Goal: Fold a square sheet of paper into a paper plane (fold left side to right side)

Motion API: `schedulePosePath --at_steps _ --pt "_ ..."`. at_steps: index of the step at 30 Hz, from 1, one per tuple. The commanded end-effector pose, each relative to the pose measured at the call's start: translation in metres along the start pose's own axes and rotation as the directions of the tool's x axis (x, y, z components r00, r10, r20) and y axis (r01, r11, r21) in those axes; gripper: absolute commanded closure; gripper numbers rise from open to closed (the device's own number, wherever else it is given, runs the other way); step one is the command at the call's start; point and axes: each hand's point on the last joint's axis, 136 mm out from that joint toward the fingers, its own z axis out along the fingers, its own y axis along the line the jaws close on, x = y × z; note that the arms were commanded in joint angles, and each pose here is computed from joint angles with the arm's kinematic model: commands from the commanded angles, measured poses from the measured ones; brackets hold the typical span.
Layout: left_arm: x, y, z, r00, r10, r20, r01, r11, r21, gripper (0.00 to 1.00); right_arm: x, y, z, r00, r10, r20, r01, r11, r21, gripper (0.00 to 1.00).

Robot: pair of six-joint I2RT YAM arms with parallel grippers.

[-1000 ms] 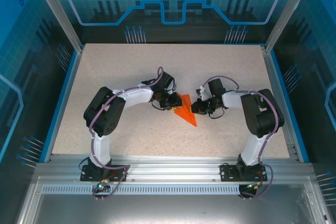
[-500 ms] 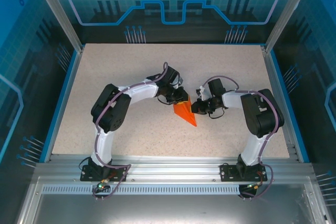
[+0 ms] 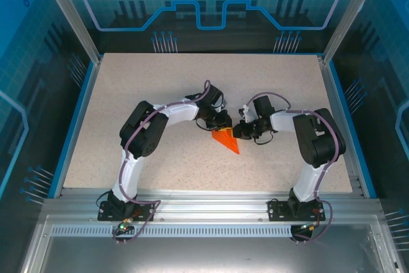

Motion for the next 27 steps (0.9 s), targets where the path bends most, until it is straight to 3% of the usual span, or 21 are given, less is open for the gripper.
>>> schedulePosePath --at_steps 1,9,21,27 --pt "0.006 0.016 0.007 1.000 -0.012 -0.021 0.011 0.998 -0.060 0.82 0.022 -0.026 0.011 0.996 0.043 -0.073 -0.036 0.995 0.098 0.92" --pt "0.010 0.037 0.016 0.999 -0.030 -0.031 0.026 0.993 -0.115 0.83 0.019 -0.020 0.007 0.997 0.039 -0.063 -0.034 0.996 0.080 0.87" --pt "0.020 0.051 0.020 0.998 -0.051 -0.037 0.046 0.990 -0.132 0.83 0.007 0.010 -0.040 0.999 -0.009 0.037 0.006 0.997 0.076 0.67" --pt "0.020 0.051 0.020 0.998 -0.050 -0.036 0.045 0.990 -0.131 0.83 0.018 0.038 -0.032 1.000 -0.005 0.002 0.005 0.996 -0.084 0.67"
